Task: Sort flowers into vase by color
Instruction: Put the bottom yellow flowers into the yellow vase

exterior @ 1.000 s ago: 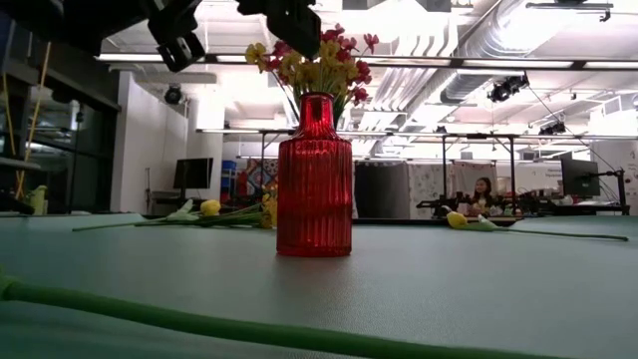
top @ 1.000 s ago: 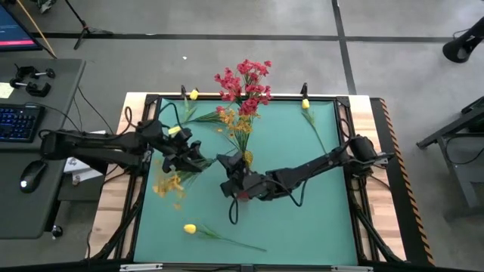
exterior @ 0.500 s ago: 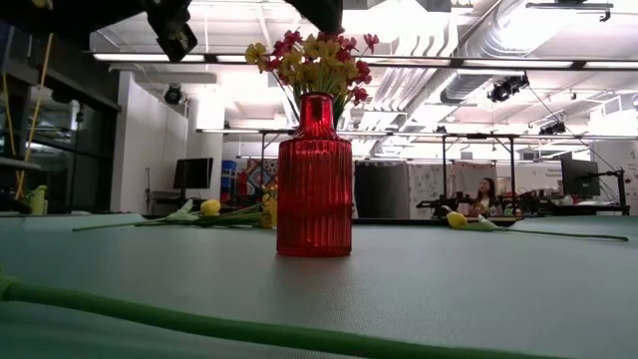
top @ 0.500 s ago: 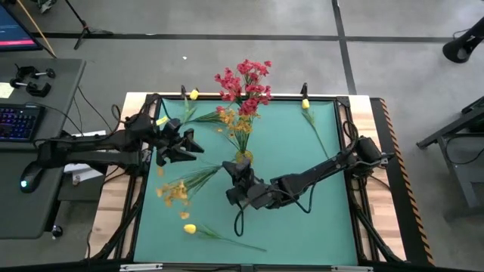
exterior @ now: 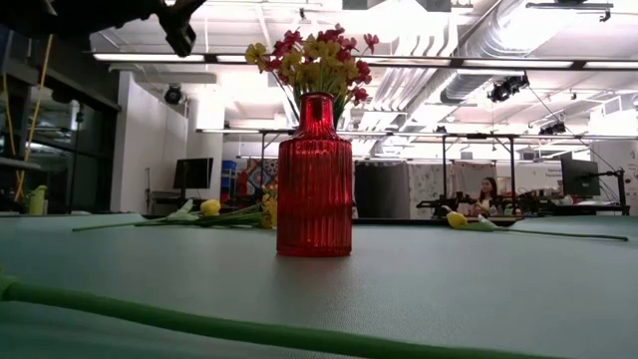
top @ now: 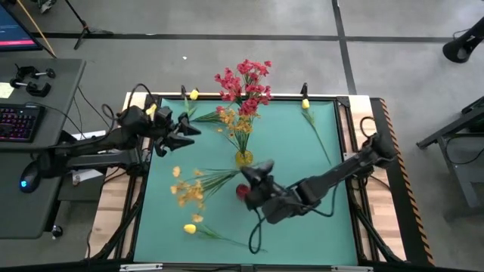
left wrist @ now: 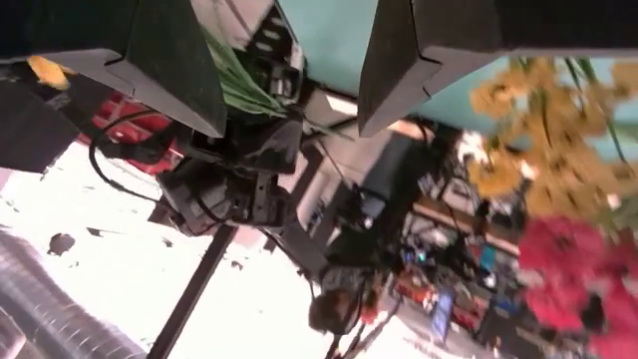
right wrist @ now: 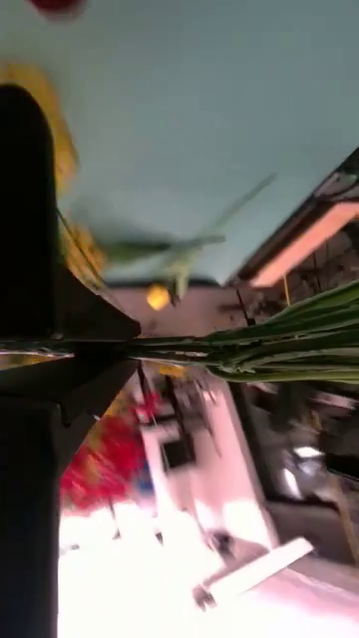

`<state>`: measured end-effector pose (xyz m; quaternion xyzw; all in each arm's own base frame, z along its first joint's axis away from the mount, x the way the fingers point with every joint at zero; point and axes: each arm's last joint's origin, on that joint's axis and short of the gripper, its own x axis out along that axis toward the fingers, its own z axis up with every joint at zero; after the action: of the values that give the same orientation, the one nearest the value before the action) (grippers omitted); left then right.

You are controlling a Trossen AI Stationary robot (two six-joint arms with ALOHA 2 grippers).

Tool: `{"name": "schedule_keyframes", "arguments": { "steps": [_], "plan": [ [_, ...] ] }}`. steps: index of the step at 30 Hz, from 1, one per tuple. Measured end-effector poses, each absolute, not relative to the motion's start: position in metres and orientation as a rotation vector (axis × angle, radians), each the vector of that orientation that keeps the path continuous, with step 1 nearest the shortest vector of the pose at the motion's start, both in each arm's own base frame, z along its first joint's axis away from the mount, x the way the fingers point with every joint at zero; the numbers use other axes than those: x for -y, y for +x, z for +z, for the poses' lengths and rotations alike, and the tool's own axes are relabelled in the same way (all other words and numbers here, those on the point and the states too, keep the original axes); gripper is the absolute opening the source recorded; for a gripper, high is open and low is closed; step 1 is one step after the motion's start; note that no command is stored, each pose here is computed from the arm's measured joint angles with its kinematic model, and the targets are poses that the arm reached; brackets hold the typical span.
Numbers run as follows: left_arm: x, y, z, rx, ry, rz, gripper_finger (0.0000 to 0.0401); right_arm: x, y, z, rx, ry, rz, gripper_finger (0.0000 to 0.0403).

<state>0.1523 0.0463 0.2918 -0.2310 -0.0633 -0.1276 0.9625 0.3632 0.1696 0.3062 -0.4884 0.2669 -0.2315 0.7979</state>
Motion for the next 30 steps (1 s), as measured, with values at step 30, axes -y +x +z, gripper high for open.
{"name": "schedule_keyframes", "arguments": {
  "steps": [30],
  "plan": [
    [-0.025,0.160,0.273,0.084,-0.349,-0.284,0.0215,-0.080,0.293,0.234,0.203,-0.239,-0.101,0.0000]
  ]
}}
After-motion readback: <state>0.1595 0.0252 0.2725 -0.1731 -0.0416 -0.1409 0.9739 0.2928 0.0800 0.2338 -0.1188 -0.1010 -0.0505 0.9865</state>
